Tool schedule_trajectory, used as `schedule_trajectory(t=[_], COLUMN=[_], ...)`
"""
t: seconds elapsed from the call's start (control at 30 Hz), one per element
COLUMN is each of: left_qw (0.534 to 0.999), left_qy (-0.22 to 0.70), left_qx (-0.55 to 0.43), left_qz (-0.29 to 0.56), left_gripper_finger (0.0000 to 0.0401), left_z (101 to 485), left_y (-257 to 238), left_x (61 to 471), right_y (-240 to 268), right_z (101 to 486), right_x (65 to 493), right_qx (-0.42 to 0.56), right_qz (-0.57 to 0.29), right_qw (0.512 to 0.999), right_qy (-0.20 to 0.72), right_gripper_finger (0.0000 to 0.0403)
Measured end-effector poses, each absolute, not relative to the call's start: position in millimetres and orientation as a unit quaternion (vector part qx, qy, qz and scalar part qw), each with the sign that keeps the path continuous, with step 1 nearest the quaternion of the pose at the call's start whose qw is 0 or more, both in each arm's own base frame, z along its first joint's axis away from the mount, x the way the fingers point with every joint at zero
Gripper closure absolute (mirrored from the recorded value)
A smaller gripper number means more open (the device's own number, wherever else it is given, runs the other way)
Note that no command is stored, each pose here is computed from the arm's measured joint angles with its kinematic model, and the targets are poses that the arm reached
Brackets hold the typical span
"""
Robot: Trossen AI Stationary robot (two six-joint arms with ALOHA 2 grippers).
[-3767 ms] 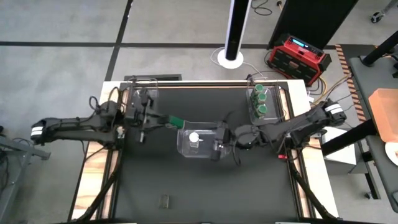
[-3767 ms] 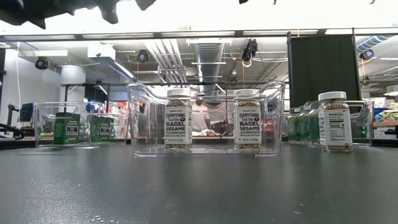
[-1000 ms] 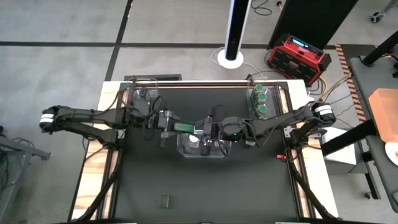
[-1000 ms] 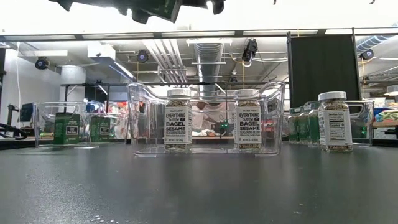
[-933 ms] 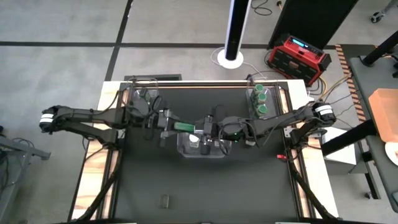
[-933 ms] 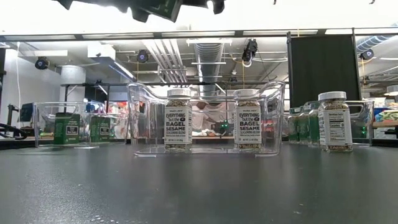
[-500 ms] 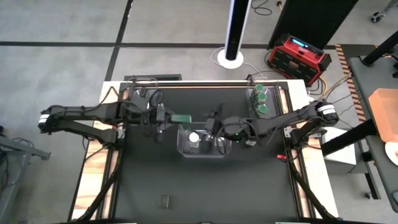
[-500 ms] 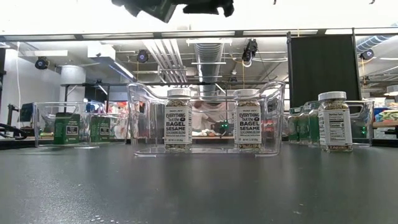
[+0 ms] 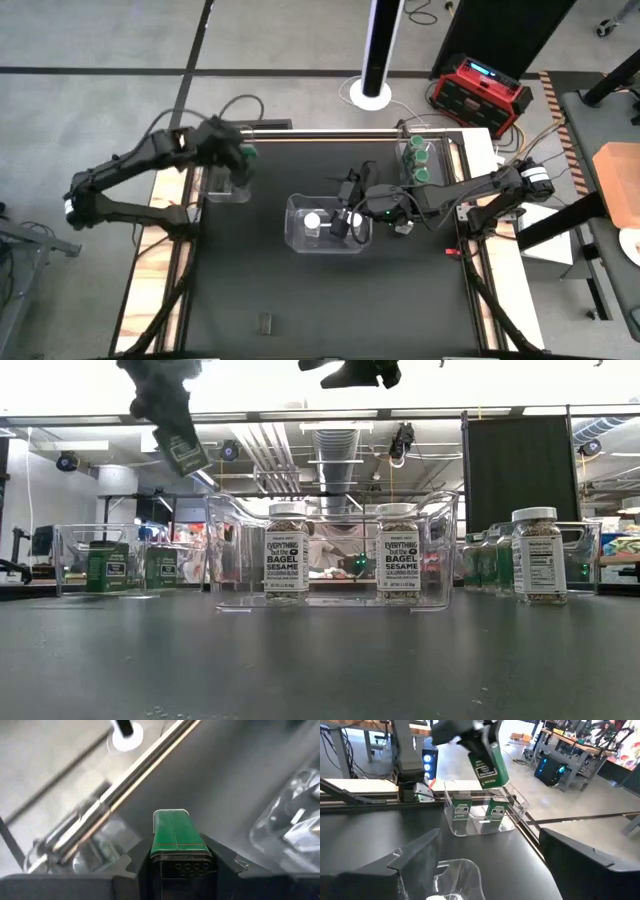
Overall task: Sort spices by type
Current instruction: Put the black seasoning can into the top left transparent bin
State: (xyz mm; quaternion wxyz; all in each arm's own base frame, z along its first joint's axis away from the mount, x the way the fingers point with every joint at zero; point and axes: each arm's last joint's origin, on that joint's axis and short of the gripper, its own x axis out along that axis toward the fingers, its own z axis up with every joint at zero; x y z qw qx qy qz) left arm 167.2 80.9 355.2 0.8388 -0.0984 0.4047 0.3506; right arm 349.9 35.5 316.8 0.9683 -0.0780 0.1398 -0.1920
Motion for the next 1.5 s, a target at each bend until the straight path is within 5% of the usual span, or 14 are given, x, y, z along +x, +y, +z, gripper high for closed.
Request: schedule_trajectory(t=[0.27,0.77,1.5], left_qw=[0.756,0.660,0.643], left_qy=[0.454,0.557,0.520], left_qx=[-0.177,-0.226,-0.293], left_qz=[0.436,0.451,0.479], left_gripper_finger=[0.0286,0.0287,0.0287], left_z=[343.2,311.2,299.5], left_y=[136.6,169.3,189.2], left_x=[133.6,132.8,135.7], right_y=[35.3,35.0,35.3], right_z=[310.7,304.9,291.6], right_x=[348.0,346.6,343.3], right_qx=[-0.076,-0.080,-0.074], right_qz=[-0.192,-0.192,-0.192], right_qw=[0.964,0.961,0.957], right_qy=[0.167,0.182,0.206], right_gripper_finger=[0.0096,0.0094,0.0105])
